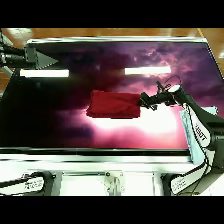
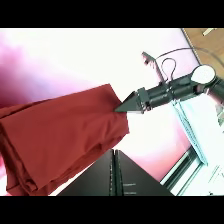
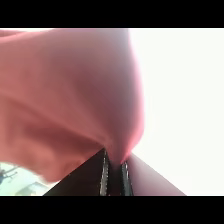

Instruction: Fold the shirts.

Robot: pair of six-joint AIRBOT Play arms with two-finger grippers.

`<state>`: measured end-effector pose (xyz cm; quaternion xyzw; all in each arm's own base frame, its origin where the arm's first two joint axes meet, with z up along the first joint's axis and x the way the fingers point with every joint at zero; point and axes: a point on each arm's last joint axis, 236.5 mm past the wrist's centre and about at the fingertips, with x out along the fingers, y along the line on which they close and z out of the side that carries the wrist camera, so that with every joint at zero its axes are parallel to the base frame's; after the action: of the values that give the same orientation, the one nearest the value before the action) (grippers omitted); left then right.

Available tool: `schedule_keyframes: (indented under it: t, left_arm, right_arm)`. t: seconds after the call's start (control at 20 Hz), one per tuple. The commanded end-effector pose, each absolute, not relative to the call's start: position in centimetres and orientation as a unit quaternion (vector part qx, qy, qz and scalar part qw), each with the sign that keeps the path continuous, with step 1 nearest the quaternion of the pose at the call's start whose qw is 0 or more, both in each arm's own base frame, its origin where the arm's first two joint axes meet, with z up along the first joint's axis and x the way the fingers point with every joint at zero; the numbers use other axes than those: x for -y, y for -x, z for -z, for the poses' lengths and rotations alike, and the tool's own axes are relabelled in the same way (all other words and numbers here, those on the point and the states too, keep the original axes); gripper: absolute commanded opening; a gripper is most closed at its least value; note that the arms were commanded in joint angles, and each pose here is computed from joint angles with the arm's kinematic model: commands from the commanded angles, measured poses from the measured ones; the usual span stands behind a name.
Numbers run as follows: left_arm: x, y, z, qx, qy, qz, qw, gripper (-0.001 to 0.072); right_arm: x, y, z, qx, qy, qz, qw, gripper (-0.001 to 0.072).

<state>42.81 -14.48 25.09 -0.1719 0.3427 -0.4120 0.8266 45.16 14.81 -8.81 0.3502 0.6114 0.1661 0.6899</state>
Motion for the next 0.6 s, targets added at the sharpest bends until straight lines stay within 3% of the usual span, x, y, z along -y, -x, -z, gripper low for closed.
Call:
schedule_keyframes:
  t: [0.0,0.1,0.25,0.55]
  left_arm:
    - [14.5,-42.8,-25.1,-0.344,0.173,0.412,0.826,0.0039]
    - [14.5,-42.8,-25.1,-0.344,0.173,0.412,0.826,0.0039]
    - [14.5,-42.8,-25.1,-0.343,0.172,0.412,0.826,0.004]
    - [14.8,-42.2,-24.9,-0.351,0.169,0.419,0.82,0.0039]
  right_arm:
    - [-14.3,-48.0,1.5,-0.545,-0.346,-0.236,0.727,0.0067]
    - [-10.5,-49.3,-4.7,-0.497,-0.347,-0.231,0.761,0.0067]
    - [-1.3,-49.2,-12.1,-0.433,-0.385,-0.141,0.803,0.0067]
    - [14.4,-42.1,-17.5,-0.361,-0.416,0.032,0.834,0.0067]
